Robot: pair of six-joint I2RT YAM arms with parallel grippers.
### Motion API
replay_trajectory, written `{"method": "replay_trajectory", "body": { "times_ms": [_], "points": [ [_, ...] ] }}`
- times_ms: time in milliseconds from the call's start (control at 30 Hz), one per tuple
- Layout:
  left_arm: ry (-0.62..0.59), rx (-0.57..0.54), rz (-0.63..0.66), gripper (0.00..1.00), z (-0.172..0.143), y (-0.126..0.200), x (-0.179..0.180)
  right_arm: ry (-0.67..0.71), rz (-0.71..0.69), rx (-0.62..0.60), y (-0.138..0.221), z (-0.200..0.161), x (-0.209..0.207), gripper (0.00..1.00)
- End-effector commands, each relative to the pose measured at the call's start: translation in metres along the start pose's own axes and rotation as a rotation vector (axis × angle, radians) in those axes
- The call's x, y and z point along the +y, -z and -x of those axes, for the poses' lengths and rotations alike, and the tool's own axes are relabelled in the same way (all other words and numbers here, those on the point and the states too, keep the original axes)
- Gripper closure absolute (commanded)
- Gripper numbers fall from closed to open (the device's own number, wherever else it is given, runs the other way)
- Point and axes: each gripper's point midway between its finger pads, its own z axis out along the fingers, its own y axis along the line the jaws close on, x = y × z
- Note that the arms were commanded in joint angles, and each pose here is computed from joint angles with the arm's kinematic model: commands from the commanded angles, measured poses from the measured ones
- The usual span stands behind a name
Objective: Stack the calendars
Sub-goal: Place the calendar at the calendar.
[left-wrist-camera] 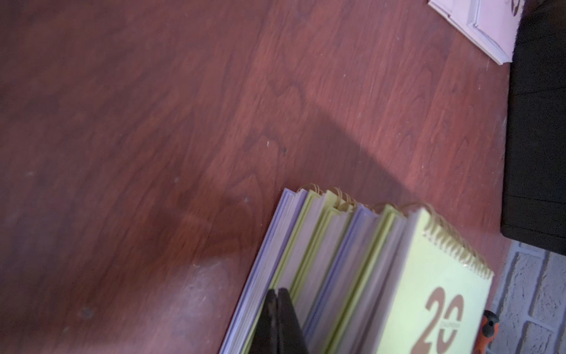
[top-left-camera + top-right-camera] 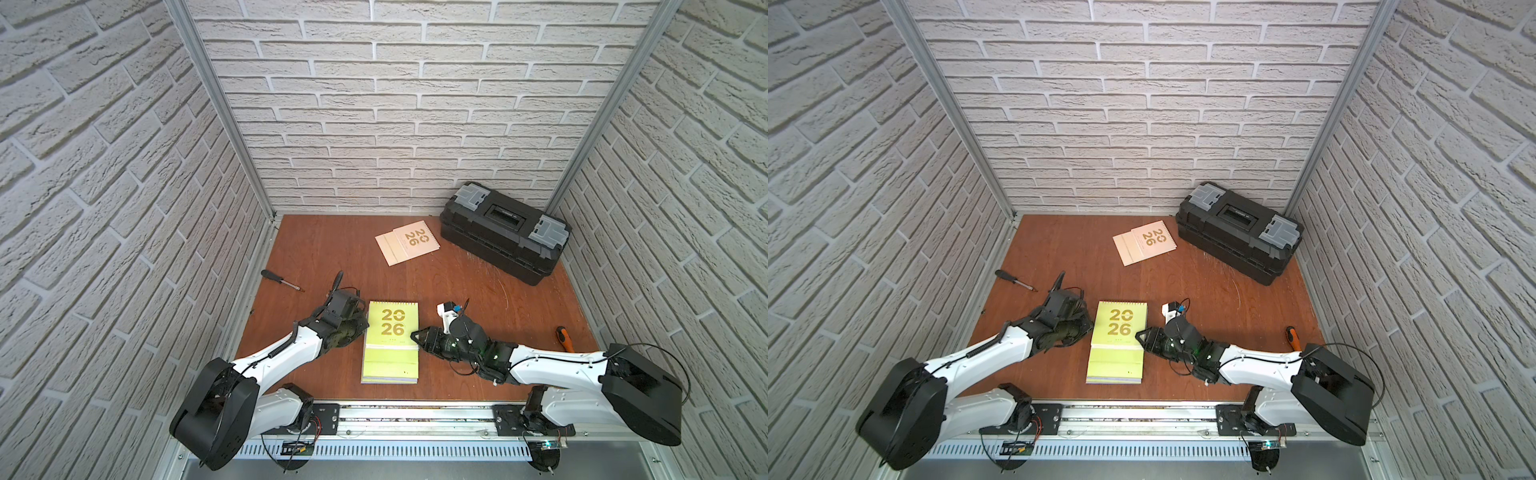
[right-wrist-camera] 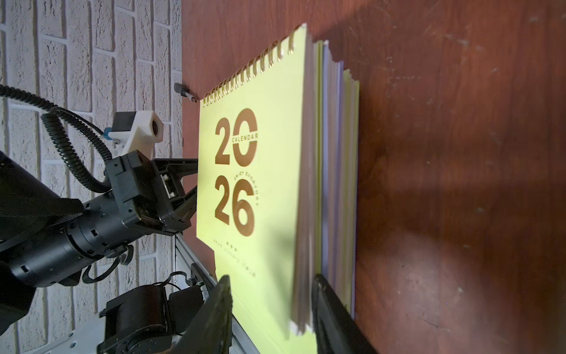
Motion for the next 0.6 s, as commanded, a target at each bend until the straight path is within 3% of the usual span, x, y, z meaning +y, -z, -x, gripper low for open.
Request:
{"method": "replay_trajectory", "body": {
  "times_ms": [0, 267, 567],
  "points": [
    [-0.016, -0.018, 0.019, 1.0, 0.002, 0.001, 0.004, 0.055, 0.01, -0.036, 0.009, 0.009, 0.017, 0.55],
    [-0.056, -0.026, 0.091, 1.0, 0.006, 0.003, 0.011, 0.247, -0.448, -0.046, 0.05, 0.038, -0.014, 0.52],
    [-0.066, -0.009, 0.125, 1.0, 0.011, -0.004, 0.017, 0.285, -0.62, 0.107, 0.033, 0.064, -0.037, 0.49]
  ]
}}
